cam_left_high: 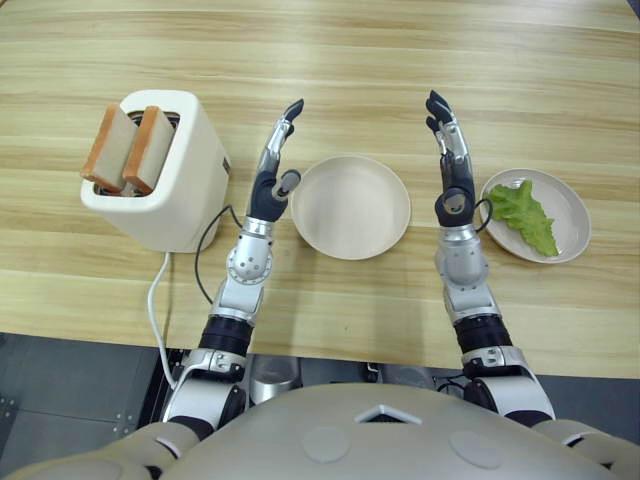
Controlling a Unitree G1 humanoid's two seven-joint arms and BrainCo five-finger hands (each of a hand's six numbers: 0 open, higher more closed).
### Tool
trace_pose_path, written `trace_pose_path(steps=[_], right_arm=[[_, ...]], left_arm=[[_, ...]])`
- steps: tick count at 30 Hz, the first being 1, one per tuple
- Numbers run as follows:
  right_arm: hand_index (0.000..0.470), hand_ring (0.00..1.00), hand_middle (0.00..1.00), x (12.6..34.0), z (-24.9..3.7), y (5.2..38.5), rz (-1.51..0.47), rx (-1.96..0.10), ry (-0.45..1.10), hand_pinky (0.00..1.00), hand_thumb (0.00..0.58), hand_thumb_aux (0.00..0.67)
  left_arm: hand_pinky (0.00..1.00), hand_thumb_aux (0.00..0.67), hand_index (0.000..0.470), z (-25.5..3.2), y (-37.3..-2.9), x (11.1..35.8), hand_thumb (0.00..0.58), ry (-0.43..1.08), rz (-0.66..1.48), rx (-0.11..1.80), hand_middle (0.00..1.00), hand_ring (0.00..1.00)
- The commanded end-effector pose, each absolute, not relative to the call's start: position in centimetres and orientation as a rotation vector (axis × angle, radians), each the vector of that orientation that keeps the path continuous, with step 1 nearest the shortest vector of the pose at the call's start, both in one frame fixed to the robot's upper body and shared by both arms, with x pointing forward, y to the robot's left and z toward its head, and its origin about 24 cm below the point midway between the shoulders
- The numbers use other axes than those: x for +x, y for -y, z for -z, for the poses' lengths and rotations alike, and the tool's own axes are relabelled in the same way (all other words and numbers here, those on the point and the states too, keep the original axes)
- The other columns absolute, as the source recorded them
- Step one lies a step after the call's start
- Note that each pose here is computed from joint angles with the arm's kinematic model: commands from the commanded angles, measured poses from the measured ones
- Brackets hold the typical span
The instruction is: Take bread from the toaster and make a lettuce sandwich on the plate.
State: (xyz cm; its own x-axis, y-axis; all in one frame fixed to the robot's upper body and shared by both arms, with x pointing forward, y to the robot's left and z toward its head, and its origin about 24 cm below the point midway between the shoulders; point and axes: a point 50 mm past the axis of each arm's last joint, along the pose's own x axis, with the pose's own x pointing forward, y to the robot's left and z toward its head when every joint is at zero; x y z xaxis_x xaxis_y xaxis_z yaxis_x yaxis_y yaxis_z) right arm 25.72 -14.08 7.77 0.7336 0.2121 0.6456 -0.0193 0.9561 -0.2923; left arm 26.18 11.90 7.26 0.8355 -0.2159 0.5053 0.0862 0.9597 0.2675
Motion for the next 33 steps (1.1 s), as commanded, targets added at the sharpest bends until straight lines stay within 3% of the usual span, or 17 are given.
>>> trace_pose_path(steps=[1,15,17,20,24,28,33], right_arm=[[0.000,0.00,0.00,25.8,-7.6,13.7,-0.142,-0.266,0.729,0.00,0.000,0.000],[0.000,0.00,0.00,25.9,-7.5,13.5,-0.147,-0.271,0.728,0.00,0.000,0.000],[0.000,0.00,0.00,25.9,-7.5,13.5,-0.148,-0.269,0.727,0.00,0.000,0.000],[0.000,0.00,0.00,25.9,-7.4,13.5,-0.148,-0.264,0.724,0.00,0.000,0.000],[0.000,0.00,0.00,25.8,-7.3,13.3,-0.149,-0.254,0.718,0.00,0.000,0.000],[0.000,0.00,0.00,25.8,-7.4,13.3,-0.150,-0.250,0.722,0.00,0.000,0.000],[0.000,0.00,0.00,25.8,-7.4,13.4,-0.144,-0.250,0.718,0.00,0.000,0.000]], left_arm=[[0.00,0.000,0.000,-7.4,-12.3,26.1,0.000,0.562,0.149,0.252,0.00,0.00],[0.00,0.000,0.000,-7.3,-12.4,26.2,0.000,0.558,0.152,0.262,0.00,0.00],[0.00,0.000,0.000,-8.5,-12.9,26.0,0.000,0.594,0.121,0.291,0.00,0.00],[0.00,0.000,0.000,-12.3,-13.7,25.2,0.000,0.782,0.138,0.693,0.00,0.00],[0.00,0.000,0.000,-16.6,-18.5,24.6,0.000,0.747,-0.036,1.038,0.00,0.00],[0.00,0.000,0.000,-19.7,-24.7,22.6,0.000,0.555,-0.289,1.334,0.00,0.00],[0.00,0.000,0.000,-20.1,-30.0,21.1,0.000,0.275,-0.460,1.492,0.00,0.00]])
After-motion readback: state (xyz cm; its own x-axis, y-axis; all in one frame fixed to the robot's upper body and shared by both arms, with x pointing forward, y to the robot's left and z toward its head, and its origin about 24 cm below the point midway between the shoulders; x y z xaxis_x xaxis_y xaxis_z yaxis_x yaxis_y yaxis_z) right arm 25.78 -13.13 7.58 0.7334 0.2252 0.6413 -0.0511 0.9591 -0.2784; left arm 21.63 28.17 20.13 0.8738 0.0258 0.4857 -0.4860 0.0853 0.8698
